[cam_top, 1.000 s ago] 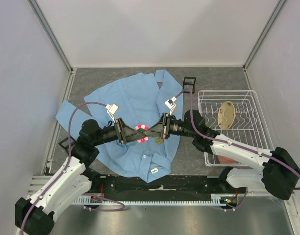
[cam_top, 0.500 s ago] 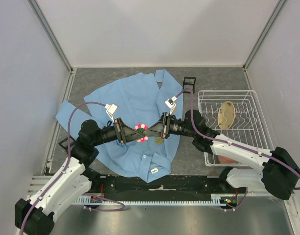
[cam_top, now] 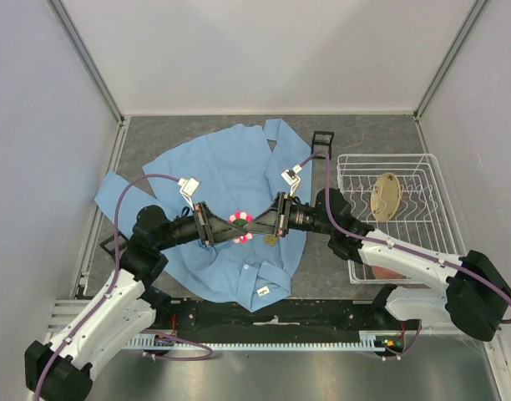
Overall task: Remove the brooch from the garment
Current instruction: Close the brooch.
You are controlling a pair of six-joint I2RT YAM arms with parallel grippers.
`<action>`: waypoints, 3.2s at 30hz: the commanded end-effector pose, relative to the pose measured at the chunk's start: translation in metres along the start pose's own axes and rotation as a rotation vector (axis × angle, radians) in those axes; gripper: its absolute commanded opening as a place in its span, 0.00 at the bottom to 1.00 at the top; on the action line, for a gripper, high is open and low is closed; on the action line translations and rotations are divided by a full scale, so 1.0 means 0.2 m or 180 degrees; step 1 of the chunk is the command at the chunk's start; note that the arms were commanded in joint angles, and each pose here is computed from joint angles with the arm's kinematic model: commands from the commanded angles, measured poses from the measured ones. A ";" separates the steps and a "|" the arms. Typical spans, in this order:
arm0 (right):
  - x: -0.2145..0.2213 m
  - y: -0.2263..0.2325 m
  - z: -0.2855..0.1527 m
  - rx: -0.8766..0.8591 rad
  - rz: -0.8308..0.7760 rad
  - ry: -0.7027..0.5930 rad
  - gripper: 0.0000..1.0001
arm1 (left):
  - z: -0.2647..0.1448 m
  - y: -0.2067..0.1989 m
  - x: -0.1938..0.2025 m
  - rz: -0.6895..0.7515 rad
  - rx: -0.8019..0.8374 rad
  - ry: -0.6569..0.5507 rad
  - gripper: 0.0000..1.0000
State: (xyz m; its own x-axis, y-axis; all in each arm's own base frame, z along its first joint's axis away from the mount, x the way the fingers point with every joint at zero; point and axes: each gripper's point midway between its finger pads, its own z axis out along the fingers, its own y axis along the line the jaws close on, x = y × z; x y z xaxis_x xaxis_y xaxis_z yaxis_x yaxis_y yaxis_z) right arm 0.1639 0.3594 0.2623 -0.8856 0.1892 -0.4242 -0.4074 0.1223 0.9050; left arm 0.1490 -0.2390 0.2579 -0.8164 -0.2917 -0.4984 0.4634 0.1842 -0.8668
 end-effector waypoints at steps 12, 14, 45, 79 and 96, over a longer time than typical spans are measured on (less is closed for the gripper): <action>0.05 -0.01 0.01 -0.0126 -0.0032 0.0204 0.00 | 0.01 -0.06 0.03 0.0165 0.0317 0.0095 0.24; 0.05 -0.02 0.01 -0.0124 -0.0049 0.0227 0.00 | 0.01 -0.06 0.03 0.0169 0.0325 0.0101 0.22; 0.19 -0.03 0.09 -0.0038 -0.0287 0.0568 0.00 | 0.05 -0.05 0.04 0.0080 0.0381 0.0408 0.16; 0.01 -0.03 0.02 -0.0025 -0.0071 0.0074 0.00 | -0.09 -0.06 0.04 0.0133 0.0292 0.0027 0.48; -0.02 -0.02 0.03 -0.0009 -0.0036 0.0006 0.00 | -0.03 -0.04 0.06 0.0155 0.0301 0.0104 0.44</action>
State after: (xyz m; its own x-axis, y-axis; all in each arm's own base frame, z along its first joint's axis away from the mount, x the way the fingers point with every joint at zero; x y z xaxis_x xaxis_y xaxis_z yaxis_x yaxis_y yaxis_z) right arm 0.1579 0.3618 0.2445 -0.9041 0.1248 -0.4086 -0.3919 0.1389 0.9095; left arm 0.1379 -0.2358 0.2444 -0.8328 -0.2612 -0.4882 0.4644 0.1505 -0.8727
